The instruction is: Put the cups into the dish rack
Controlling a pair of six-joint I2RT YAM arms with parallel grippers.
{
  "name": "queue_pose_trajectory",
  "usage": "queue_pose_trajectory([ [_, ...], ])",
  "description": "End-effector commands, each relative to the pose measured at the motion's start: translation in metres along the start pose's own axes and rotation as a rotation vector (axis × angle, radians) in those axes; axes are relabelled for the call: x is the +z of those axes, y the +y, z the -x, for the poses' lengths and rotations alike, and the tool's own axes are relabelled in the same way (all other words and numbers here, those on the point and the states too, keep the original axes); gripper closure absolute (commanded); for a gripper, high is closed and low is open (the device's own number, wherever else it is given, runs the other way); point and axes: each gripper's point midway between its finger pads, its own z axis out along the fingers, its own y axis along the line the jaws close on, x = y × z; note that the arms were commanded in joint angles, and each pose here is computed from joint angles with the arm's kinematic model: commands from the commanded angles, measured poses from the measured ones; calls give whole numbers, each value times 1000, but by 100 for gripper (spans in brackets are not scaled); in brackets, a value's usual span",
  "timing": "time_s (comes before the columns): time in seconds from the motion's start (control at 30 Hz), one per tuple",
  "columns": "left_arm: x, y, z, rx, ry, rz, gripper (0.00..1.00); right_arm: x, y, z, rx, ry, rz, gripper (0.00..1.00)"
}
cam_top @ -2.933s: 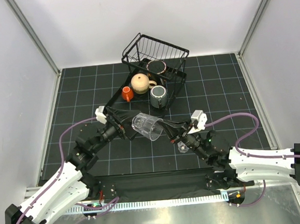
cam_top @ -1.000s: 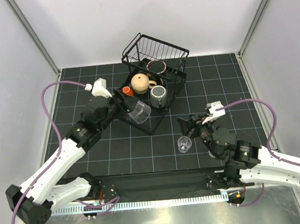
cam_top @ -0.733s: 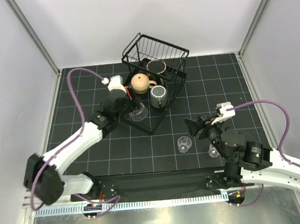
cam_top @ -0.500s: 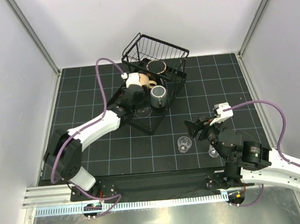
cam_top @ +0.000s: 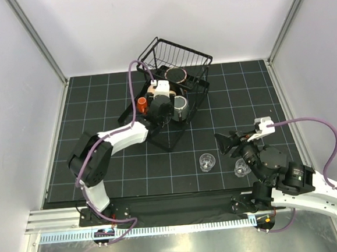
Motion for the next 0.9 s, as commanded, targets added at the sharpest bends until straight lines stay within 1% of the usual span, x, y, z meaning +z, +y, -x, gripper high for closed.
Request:
queue_pose_trajectory([
  [0.0, 12, -2, 36, -7, -158, 18, 100, -2, -10, 2, -10, -13, -36, 35],
  [0.1, 20, -7, 29, 9, -154, 12, 100, -2, -13, 0, -8, -17, -44, 35],
  [0.27, 28, -8, 21, -21, -131, 14, 100, -3, -16, -2, -10, -17, -47, 35],
  [0.3, 30, -7, 19, -23, -127, 17, 99, -3, -16, -2, -9, -16, -48, 35],
  [0.33, 31, -7, 18, -22, -123, 20, 96, -3, -16, -1, -9, -17, -50, 35],
  [0.43, 31, -4, 13, -24, -106, 42, 81, -3, -16, -4, -10, -11, -49, 35],
  [0.47, 30, -2, 11, -22, -95, 54, 74, -3, -15, -5, -12, -6, -48, 34],
  [0.5, 30, 4, 9, -32, -90, 79, 61, -2, -15, -6, -14, -3, -49, 34],
  [0.53, 29, 6, 6, -33, -84, 88, 53, -2, -14, -7, -9, 1, -45, 34],
  [0.57, 28, 10, 4, -35, -77, 101, 40, -2, -13, -8, -9, 5, -44, 34],
  [0.67, 26, 17, -1, -35, -62, 129, 28, -1, -9, -9, -5, 14, -31, 34],
  [0.73, 21, 19, -2, -27, -57, 119, 23, 1, -6, -12, -12, 25, -23, 34],
  [0.77, 20, 19, -1, -30, -61, 119, 17, 2, -5, -12, -15, 27, -20, 34],
  [0.87, 14, 21, 1, -33, -58, 114, 11, 5, 0, -18, -47, 63, -22, 34],
])
